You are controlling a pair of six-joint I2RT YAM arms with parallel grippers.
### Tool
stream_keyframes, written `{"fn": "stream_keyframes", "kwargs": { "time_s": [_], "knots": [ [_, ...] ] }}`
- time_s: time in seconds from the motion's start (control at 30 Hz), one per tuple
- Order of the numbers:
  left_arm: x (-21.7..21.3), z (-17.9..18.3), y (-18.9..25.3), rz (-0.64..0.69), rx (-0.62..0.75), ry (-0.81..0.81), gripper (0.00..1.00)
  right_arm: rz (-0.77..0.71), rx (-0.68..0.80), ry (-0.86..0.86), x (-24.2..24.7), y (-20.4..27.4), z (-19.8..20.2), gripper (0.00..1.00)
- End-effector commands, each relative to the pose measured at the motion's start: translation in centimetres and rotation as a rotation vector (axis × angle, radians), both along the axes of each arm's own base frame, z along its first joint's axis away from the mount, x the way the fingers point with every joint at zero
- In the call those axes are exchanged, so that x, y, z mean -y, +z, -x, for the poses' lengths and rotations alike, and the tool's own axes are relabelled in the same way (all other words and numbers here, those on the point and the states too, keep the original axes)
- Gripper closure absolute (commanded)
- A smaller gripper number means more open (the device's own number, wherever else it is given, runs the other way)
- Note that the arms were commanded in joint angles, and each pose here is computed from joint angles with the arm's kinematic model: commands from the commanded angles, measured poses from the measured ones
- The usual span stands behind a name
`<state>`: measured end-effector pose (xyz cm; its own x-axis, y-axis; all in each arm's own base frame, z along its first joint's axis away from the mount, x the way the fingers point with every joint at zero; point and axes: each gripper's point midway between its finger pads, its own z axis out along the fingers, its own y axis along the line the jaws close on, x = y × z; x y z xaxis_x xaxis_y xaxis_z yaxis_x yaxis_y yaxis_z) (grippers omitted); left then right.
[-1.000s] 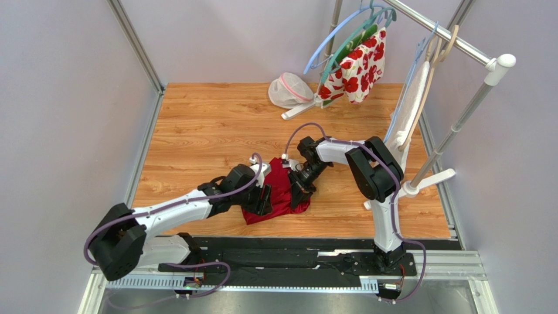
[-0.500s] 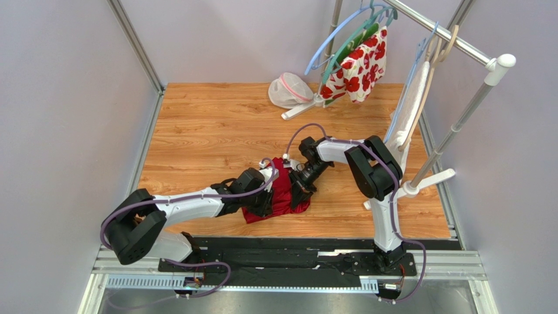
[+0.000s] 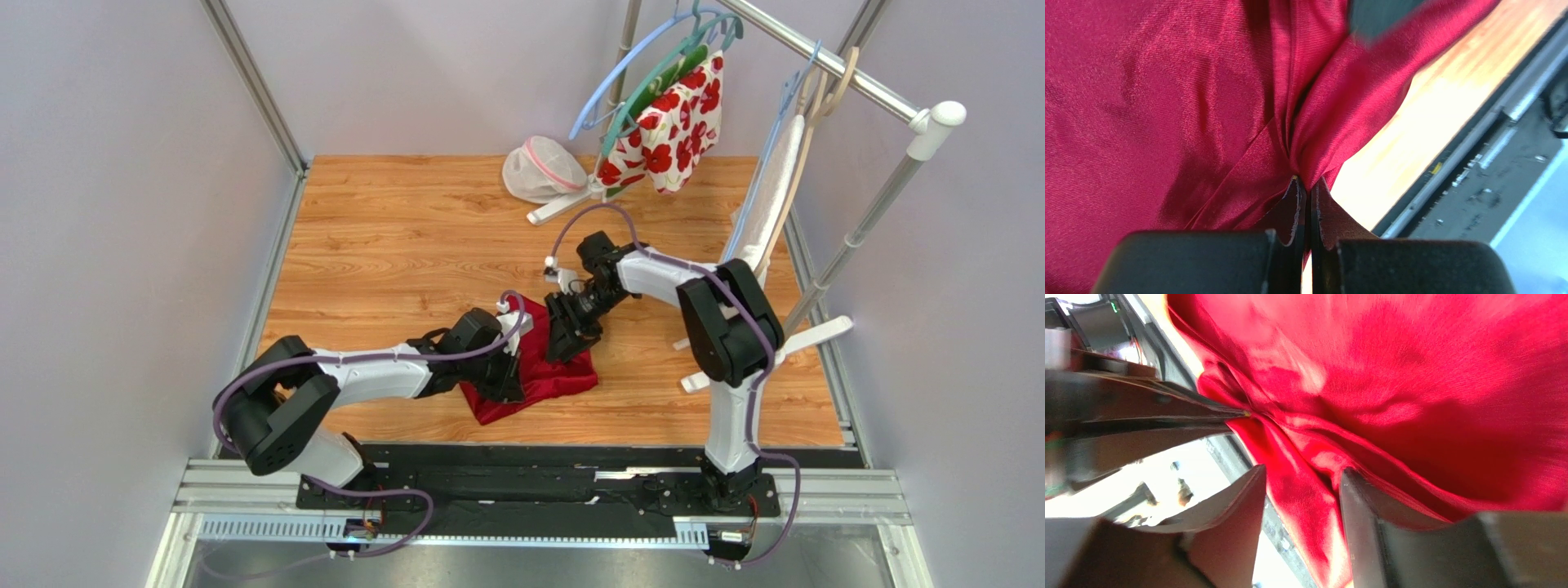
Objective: Fold the napkin, place the utensils inside, and roll it up
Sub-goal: Roll the napkin with the utensil
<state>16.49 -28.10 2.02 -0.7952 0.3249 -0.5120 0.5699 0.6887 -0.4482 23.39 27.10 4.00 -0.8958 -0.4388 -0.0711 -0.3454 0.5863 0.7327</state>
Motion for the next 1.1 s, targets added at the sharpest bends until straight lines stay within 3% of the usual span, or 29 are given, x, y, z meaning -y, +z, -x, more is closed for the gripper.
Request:
{"fn": "stream_keyframes", "kwargs": {
  "time_s": [0.0,0.2,0.23,0.6,0.73,0.9,1.07],
  "knots": [
    [-1.7,3.0,-2.6,-0.038,-0.182,-0.028,1.00,-0.084,0.319,-0.055,0.4,4.3,-4.1,0.40],
    [-2.3,2.7,-2.2,0.029,-0.247,0.018,1.00,-0.109,0.544,-0.085,2.1,5.7,-3.5,0.38],
    [-2.3,2.7,-2.2,0.036,-0.263,0.021,1.00,-0.098,0.529,-0.085,2.9,4.3,-2.1,0.38],
    [-2.1,1.7,-1.8,0.173,-0.449,0.082,1.00,-0.218,0.828,-0.157,4.2,6.8,0.4,0.36],
    [-2.4,1.5,-1.4,0.218,-0.533,0.119,1.00,-0.206,0.922,-0.099,3.1,6.8,1.5,0.35],
    [-2.8,0.9,-1.5,0.216,-0.579,0.149,1.00,-0.087,1.098,-0.004,1.8,7.0,1.9,0.35],
    [-2.9,0.7,-1.9,0.224,-0.628,0.168,1.00,-0.144,1.135,0.024,-0.6,9.0,3.8,0.37]
  ]
}}
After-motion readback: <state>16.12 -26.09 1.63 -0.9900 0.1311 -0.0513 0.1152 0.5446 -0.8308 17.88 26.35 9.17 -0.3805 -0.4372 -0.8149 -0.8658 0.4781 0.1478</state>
